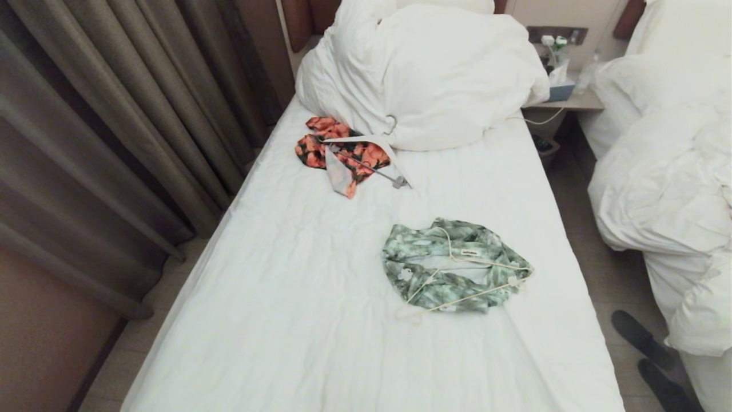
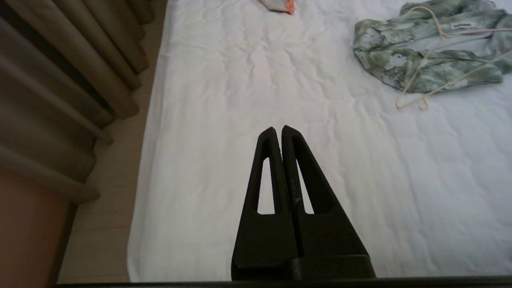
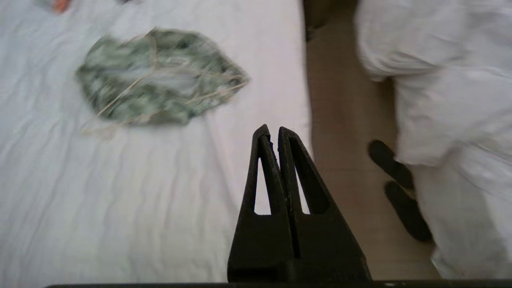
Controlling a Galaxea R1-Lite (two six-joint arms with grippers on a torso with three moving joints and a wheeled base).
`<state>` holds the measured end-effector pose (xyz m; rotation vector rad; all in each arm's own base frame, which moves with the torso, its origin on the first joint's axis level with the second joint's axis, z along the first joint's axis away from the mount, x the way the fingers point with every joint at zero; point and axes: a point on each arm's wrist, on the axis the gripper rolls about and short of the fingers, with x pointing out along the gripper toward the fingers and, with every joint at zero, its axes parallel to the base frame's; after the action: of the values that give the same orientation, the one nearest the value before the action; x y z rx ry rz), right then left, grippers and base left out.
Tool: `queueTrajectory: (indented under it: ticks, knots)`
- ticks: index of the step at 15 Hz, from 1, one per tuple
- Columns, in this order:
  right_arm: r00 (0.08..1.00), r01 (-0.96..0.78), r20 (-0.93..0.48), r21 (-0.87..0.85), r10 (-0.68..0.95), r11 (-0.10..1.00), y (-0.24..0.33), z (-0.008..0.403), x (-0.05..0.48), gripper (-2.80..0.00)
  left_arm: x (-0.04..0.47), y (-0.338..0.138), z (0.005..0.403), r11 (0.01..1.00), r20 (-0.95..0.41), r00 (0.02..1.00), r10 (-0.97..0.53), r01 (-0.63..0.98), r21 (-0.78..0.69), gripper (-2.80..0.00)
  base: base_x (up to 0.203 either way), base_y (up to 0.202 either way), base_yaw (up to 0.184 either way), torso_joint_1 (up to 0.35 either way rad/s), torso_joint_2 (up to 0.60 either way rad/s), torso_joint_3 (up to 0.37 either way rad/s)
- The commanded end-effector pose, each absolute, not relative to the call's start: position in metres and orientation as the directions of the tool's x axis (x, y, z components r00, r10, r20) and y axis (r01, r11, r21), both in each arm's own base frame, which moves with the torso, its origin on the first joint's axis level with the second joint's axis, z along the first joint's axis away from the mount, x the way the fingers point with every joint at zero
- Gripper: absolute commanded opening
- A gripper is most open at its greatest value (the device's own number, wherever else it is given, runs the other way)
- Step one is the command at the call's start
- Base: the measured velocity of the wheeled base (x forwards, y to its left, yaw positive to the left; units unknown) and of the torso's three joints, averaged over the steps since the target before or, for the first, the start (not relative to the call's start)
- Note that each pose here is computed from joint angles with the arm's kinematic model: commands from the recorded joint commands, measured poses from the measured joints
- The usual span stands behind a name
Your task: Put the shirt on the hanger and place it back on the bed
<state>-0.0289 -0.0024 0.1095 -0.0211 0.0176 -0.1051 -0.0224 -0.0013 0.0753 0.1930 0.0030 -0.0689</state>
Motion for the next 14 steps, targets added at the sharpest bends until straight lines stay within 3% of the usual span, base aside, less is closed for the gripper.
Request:
queueTrajectory:
  ticks: [1, 5, 14]
  knots:
    - [0.999, 0.054, -0.004, -0.043, -0.054, 0.998, -0.001, 0.091, -0.030, -2.80, -0.023, -0.001, 0.075, 0.979, -0.006, 0.997, -0.075, 0.075, 0.190, -2.80, 0.000, 0.000, 0.000, 0.000, 0.00, 0.000]
    - [0.999, -0.040, -0.037, -0.093, 0.037, 0.995, 0.001, 0.075, -0.024, -2.80, -0.023, -0.001, 0.075, 0.983, -0.009, 0.997, -0.072, 0.073, 0.169, -2.80, 0.000, 0.000, 0.000, 0.000, 0.00, 0.000]
    - [0.999, -0.038, -0.037, -0.081, 0.035, 0.996, 0.001, 0.075, -0.024, -2.80, -0.023, -0.001, 0.075, 0.997, -0.006, 0.999, -0.040, 0.040, 0.067, -2.80, 0.000, 0.000, 0.000, 0.000, 0.00, 0.000]
